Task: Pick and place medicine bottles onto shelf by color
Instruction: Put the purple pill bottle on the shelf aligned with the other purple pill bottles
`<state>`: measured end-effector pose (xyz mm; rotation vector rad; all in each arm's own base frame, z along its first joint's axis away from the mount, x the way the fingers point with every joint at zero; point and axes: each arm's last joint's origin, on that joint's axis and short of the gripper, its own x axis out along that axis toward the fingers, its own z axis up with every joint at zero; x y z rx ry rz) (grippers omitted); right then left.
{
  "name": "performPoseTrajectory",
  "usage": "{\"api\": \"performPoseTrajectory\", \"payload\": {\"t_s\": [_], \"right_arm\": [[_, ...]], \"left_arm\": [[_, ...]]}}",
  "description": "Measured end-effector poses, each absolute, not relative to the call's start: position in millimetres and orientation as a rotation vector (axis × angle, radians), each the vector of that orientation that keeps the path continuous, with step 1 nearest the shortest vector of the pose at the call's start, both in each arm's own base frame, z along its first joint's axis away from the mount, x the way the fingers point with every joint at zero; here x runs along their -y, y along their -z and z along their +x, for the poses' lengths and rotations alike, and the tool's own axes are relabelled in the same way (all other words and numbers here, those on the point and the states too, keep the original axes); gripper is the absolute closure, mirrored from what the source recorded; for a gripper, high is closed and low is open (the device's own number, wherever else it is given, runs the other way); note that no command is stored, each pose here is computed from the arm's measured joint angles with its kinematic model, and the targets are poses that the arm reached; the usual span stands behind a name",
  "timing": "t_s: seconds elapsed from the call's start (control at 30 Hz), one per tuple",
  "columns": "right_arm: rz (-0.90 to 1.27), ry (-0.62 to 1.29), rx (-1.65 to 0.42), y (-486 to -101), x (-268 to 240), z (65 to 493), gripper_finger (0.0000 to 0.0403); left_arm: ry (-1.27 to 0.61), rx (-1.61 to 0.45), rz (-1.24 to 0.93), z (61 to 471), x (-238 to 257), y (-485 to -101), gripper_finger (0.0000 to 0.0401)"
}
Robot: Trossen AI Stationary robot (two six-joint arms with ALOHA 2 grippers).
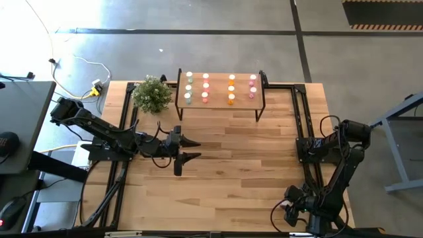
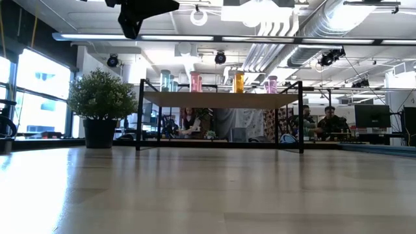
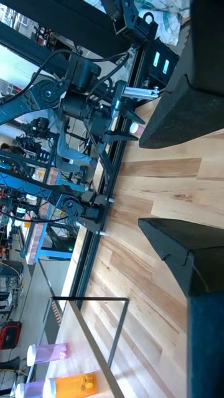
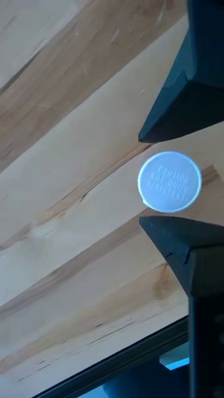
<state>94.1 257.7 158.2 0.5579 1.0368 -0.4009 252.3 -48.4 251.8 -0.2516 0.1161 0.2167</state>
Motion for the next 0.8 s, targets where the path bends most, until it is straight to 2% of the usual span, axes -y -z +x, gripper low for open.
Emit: {"api": "performPoseTrajectory", "payload": {"t_s": [0.4,0.8], "right_arm": [[0.559,0.403,-1.047,-158.0,-257.7,94.0,0.0290],[0.604,0.406,-1.042,-158.4,-259.2,97.0,0.0298]], "left_arm": [[-0.217,-0.124,-0.249,252.2,48.5,-251.1,0.0217],[-0.217,-0.124,-0.249,252.2,48.4,-251.1,0.0217]]}}
